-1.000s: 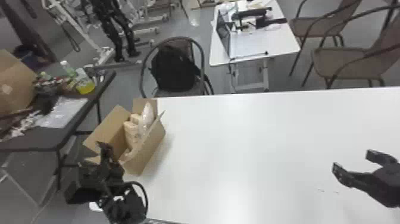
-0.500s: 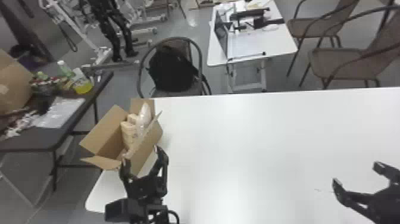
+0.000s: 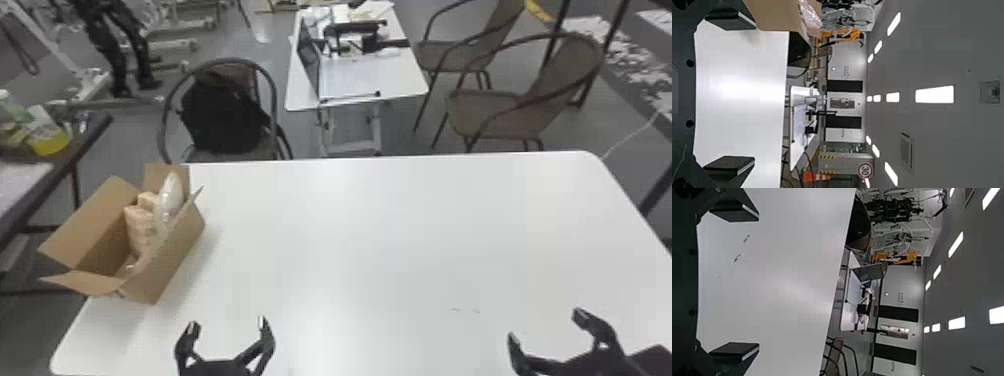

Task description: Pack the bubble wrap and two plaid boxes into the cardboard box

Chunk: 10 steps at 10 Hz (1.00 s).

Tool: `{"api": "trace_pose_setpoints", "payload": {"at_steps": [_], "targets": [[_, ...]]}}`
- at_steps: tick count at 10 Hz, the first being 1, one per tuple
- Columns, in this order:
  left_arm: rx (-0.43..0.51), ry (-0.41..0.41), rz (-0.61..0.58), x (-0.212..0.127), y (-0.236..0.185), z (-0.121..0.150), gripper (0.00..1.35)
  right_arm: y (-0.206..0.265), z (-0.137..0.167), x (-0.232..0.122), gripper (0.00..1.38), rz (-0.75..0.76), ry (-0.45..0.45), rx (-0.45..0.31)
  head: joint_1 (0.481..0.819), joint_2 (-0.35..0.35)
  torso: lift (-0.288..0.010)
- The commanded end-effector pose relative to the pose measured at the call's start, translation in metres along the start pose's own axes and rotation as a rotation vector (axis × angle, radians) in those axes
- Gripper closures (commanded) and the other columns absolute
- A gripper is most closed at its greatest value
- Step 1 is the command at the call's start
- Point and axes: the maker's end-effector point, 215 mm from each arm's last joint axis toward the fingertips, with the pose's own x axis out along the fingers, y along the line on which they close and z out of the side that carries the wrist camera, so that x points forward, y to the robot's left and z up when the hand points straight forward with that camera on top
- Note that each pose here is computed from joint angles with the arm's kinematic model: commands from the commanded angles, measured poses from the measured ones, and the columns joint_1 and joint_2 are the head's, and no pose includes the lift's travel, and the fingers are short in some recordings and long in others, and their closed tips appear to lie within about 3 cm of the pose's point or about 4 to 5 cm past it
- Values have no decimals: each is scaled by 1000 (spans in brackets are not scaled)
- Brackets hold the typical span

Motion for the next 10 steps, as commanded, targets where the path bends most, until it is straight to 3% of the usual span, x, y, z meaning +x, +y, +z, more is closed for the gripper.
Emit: {"api": "trace_pose_setpoints", "payload": {"at_steps": [1, 10], "targets": [[-3, -1, 11, -6, 13, -6, 101, -3, -7, -6, 139, -16, 9, 7, 695, 134, -50], [-48, 37, -77, -1, -9, -18, 102, -5, -18, -12, 139, -51, 15, 75, 695, 106, -50]]}}
